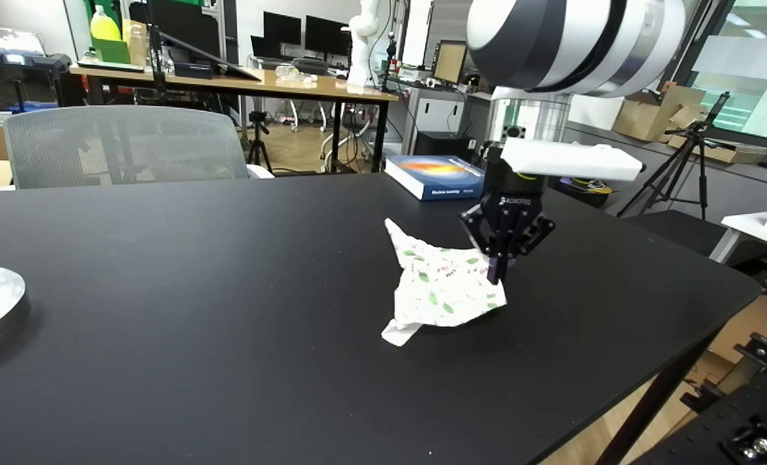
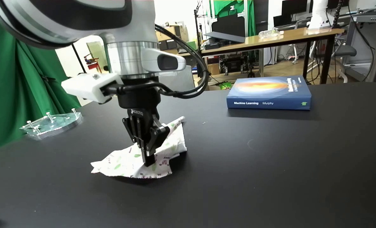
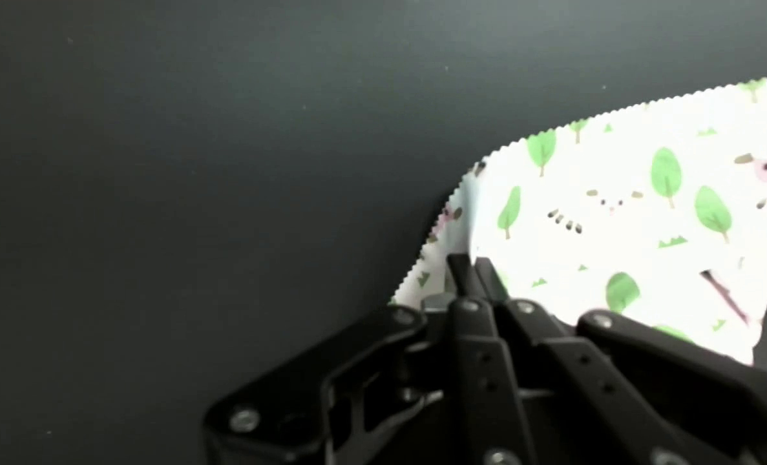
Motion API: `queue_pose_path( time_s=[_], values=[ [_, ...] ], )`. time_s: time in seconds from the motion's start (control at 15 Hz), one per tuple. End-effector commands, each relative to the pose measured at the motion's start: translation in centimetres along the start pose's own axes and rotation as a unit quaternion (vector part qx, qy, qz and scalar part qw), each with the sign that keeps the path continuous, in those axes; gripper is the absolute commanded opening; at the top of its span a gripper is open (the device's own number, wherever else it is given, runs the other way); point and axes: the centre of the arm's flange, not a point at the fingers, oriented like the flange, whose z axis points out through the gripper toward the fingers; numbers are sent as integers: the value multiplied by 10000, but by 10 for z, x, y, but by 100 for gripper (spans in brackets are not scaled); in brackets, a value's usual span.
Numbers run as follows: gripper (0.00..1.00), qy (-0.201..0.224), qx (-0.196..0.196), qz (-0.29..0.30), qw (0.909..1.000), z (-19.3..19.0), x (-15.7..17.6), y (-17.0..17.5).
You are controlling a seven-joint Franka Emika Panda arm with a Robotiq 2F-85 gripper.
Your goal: Spread the cloth
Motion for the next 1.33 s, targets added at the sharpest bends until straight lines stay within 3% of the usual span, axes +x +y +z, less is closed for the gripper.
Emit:
queue_pose_path(
  time_s=[0.0, 0.2, 0.73, 1.27],
  values=[
    [0, -117, -230, 7, 9997, -45, -1, -2],
    [0, -320, -449, -270, 9981, -82, 27, -26],
    [0, -673, -590, -1043, 9905, -200, 86, -124],
    [0, -191, -622, -1503, 9865, -297, 86, -183]
  ],
)
